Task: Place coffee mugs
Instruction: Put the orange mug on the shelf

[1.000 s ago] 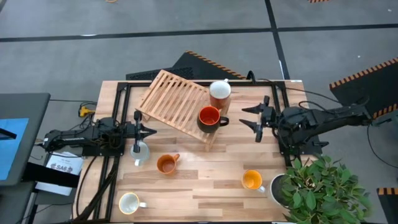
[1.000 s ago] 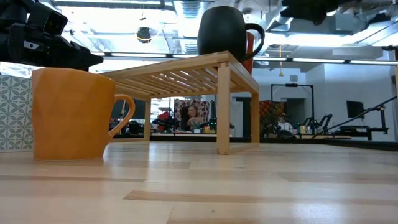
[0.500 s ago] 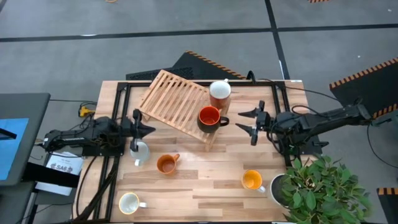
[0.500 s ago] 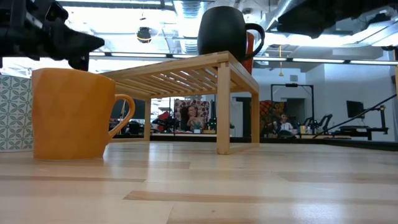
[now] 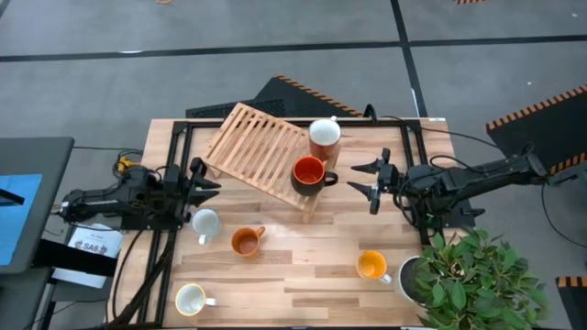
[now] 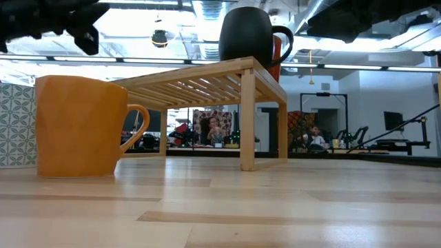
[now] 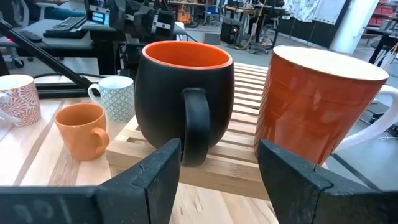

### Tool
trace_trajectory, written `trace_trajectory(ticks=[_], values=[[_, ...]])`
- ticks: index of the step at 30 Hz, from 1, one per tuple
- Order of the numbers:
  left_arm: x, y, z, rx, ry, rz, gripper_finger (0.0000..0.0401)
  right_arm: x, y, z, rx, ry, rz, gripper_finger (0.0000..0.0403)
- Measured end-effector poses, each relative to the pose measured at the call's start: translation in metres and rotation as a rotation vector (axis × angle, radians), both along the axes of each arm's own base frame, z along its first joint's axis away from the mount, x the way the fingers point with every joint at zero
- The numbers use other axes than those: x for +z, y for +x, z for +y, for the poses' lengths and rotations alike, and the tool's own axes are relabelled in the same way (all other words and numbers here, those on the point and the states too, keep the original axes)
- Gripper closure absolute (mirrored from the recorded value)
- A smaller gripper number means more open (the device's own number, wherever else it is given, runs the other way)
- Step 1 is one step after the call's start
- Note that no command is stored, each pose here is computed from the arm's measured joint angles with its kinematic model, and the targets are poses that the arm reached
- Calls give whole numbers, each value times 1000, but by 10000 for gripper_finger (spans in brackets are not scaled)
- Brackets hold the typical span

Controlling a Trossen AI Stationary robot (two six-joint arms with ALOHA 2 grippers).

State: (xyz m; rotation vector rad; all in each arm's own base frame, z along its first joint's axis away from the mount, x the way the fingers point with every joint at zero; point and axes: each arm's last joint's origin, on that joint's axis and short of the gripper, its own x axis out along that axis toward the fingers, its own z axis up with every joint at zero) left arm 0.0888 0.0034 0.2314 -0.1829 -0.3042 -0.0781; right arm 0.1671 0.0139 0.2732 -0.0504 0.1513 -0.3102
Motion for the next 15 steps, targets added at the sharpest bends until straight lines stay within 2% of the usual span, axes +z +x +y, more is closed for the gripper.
trace_trajectory(ticks=[4, 8, 12, 15], values=[[15, 11, -3, -37, -13, 96, 258, 0, 0, 0, 0, 0, 0, 163], [28, 33, -12, -121, -10, 224, 214, 0, 0, 0, 0, 0, 0, 163], [42, 59, -30, -258, 45, 378, 195, 0, 0, 0, 0, -1, 4, 163], [50, 76, -46, -287, 45, 563, 193, -1, 0, 0, 0, -2, 15, 163]])
